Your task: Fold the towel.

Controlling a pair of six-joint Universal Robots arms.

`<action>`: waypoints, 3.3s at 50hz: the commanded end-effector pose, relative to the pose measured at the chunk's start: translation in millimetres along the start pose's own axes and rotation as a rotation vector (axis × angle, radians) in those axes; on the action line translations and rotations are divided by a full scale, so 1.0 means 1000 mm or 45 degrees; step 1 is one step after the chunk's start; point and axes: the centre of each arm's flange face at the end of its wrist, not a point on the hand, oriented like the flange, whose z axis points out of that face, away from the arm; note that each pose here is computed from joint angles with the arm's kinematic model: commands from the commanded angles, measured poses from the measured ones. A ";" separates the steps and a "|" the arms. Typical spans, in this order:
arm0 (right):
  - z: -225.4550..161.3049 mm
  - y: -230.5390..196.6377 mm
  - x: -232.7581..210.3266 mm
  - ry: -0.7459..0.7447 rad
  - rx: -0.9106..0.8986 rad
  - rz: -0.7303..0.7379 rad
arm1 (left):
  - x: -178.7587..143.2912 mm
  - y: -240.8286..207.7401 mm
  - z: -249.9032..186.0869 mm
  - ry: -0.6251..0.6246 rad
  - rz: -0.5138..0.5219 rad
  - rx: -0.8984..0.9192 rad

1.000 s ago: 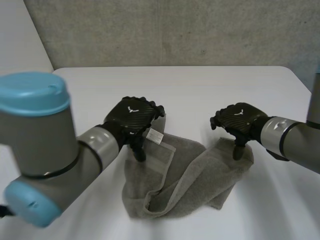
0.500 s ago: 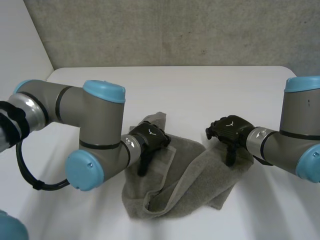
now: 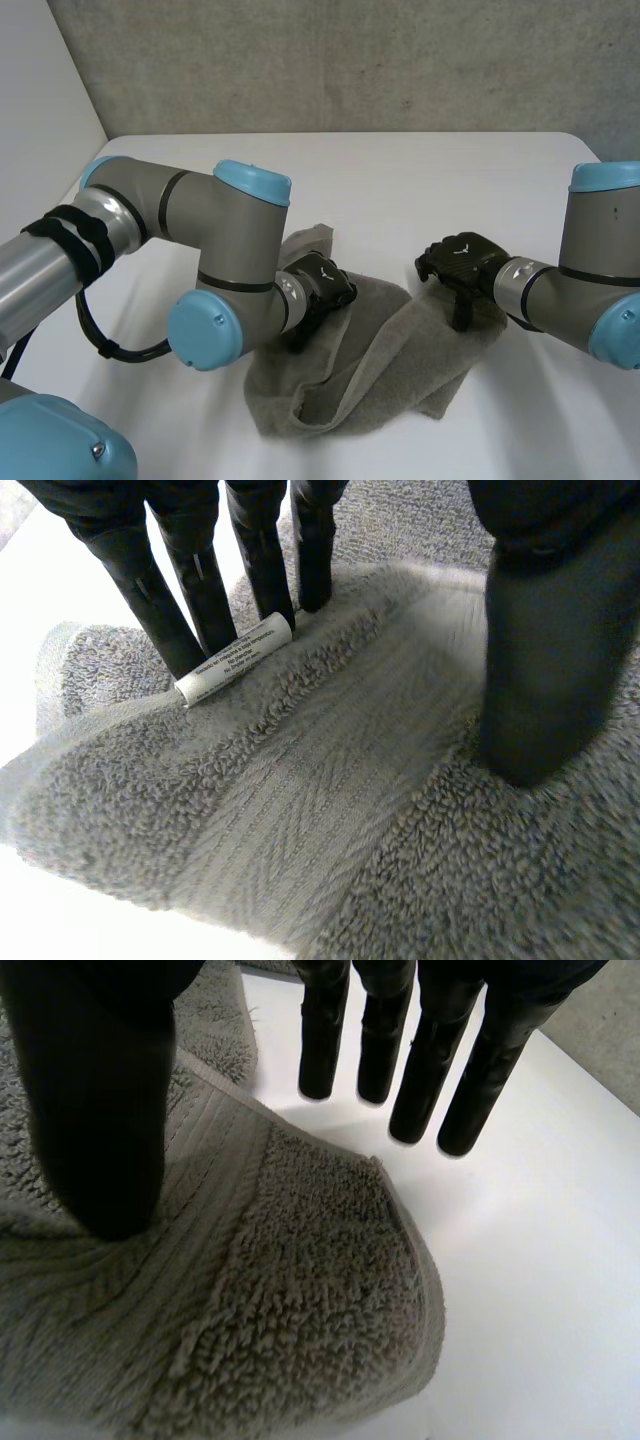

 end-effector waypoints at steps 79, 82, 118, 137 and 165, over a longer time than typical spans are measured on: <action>-0.013 -0.027 -0.019 -0.179 -0.063 -0.232 | -0.042 0.054 -0.127 -0.597 -0.343 0.279; -0.003 -0.016 -0.022 -0.210 -0.119 -0.256 | -0.043 0.054 -0.127 -0.601 -0.345 0.282; -0.078 -0.200 0.086 0.706 1.125 -0.042 | -0.244 -0.087 -0.156 -0.910 -0.884 1.272; -0.005 -0.016 -0.009 0.292 0.274 -0.062 | -0.108 0.075 -0.052 -0.539 -0.841 0.833; -0.040 -0.003 -0.028 0.266 0.225 -0.032 | -0.068 0.110 -0.076 -0.556 -0.137 0.455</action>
